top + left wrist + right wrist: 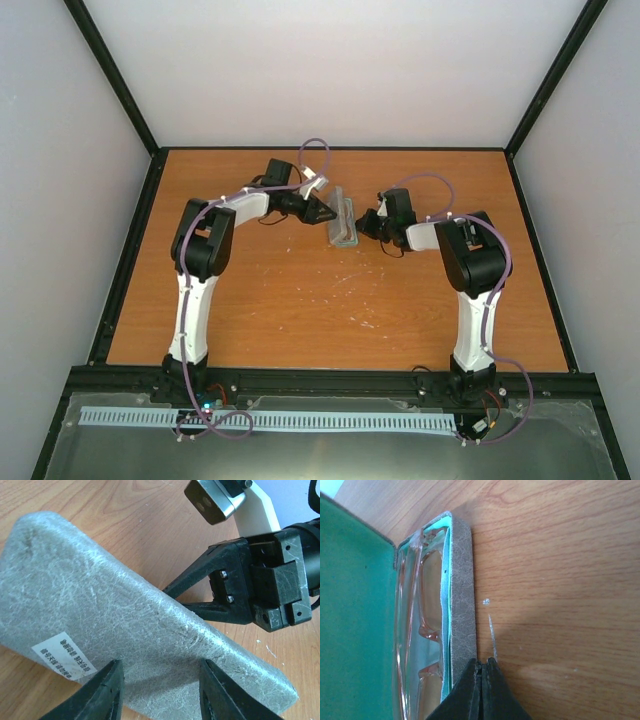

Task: Organize the sunglasses
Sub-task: Close the sunglasses case at the center of the board.

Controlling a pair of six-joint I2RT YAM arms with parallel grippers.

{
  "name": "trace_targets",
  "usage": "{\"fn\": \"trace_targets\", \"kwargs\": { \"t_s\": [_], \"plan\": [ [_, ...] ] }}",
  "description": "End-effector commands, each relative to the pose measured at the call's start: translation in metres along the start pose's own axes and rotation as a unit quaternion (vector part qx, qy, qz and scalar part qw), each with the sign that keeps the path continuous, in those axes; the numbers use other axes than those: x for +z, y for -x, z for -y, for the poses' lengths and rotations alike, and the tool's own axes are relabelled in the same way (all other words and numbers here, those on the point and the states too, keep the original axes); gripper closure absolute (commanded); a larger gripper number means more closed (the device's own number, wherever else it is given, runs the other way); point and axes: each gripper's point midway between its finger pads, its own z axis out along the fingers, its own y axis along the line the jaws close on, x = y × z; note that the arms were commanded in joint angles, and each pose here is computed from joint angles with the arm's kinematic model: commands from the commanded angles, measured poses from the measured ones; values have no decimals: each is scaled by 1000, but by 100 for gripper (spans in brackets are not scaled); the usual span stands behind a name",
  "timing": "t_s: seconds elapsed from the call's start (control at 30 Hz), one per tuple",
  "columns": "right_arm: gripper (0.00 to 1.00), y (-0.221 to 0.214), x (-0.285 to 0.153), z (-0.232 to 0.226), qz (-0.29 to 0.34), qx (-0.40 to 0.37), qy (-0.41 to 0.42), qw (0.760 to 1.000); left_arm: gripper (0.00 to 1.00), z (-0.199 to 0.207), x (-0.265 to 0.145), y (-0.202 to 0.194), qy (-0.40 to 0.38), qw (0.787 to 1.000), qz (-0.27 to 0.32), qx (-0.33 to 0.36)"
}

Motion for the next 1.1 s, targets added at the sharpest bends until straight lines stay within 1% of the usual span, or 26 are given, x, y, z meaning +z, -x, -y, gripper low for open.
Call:
{"fn": "trace_targets", "kwargs": {
  "t_s": [0.0,0.3,0.57,0.67,0.7,0.73,0.8,0.83,0.87,0.9,0.93,1.07],
  "plan": [
    [97,-17,7,-18,-20,-12,38,999,57,5,28,-11,-15,1000,-22,-4],
    [97,-23,8,-23,-34,-17,57,998,57,10,53,-27,-32,998,-45,-10],
    [97,-30,11,-27,-57,-31,74,995,59,11,63,-38,-49,997,-54,-21],
    [97,-30,8,-27,-54,-33,72,995,59,12,63,-38,-52,997,-55,-23],
    [96,-29,6,-27,-50,-36,69,996,57,14,62,-36,-50,997,-55,-20],
    [95,-26,2,-28,-45,-41,64,996,52,13,59,-34,-42,998,-55,-14],
    [93,-20,-8,-28,-33,-55,45,997,38,14,47,-22,-21,999,-43,6],
    [90,-15,-15,-28,-26,-64,33,997,33,13,39,-17,-4,999,-38,16],
    [86,-10,-23,-28,-19,-76,20,997,20,13,28,-8,12,999,-28,28],
    [84,-5,-33,-29,-13,-87,9,996,4,13,16,1,27,999,-19,39],
    [83,1,-42,-29,-6,-96,-2,995,1,12,2,9,43,998,-10,47],
    [75,23,-87,-29,23,-137,-25,990,0,1,-81,41,125,990,40,54]
  ]
}}
